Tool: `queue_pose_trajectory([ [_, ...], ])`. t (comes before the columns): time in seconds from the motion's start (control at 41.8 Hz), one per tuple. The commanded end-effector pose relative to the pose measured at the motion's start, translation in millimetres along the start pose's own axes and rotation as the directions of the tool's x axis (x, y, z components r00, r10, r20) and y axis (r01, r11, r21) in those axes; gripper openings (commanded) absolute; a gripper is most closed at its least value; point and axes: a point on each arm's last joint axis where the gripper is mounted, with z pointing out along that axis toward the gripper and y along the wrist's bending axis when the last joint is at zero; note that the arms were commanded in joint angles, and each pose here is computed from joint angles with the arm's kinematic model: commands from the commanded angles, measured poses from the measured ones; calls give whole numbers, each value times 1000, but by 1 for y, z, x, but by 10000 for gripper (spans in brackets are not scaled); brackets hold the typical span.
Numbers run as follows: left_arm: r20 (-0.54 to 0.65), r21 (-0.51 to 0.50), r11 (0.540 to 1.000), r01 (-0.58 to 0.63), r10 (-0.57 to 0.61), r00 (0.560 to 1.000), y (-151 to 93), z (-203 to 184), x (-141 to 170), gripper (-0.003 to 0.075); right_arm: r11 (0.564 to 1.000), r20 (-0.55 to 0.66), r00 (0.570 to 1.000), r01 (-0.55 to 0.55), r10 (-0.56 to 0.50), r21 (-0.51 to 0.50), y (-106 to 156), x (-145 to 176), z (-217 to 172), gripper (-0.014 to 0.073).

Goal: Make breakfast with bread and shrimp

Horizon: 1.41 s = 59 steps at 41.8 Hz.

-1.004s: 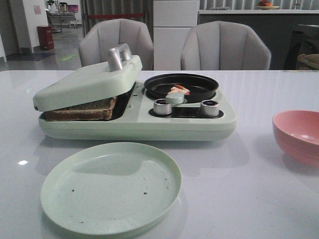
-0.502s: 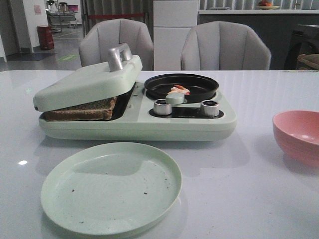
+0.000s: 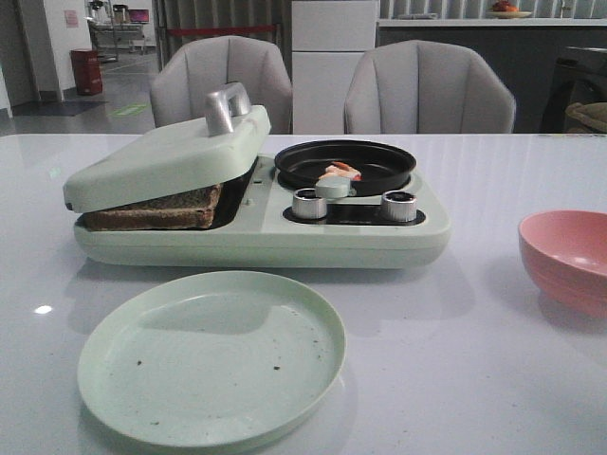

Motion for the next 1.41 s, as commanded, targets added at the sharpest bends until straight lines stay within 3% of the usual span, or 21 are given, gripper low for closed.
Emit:
queue_pose_trajectory([
  [0.0,109,2,1000,7,-7,994,0,-2,-8,101,1000,89,996,14,-13,-5,1,-13,-5,47],
  [1.219,111,2,1000,7,-7,994,0,-2,-8,101,1000,89,996,14,-13,-5,1,-13,-5,47],
  [1.387,111,2,1000,7,-7,994,0,-2,-8,101,1000,145,989,2,-2,3,-1,-8,-14,47],
])
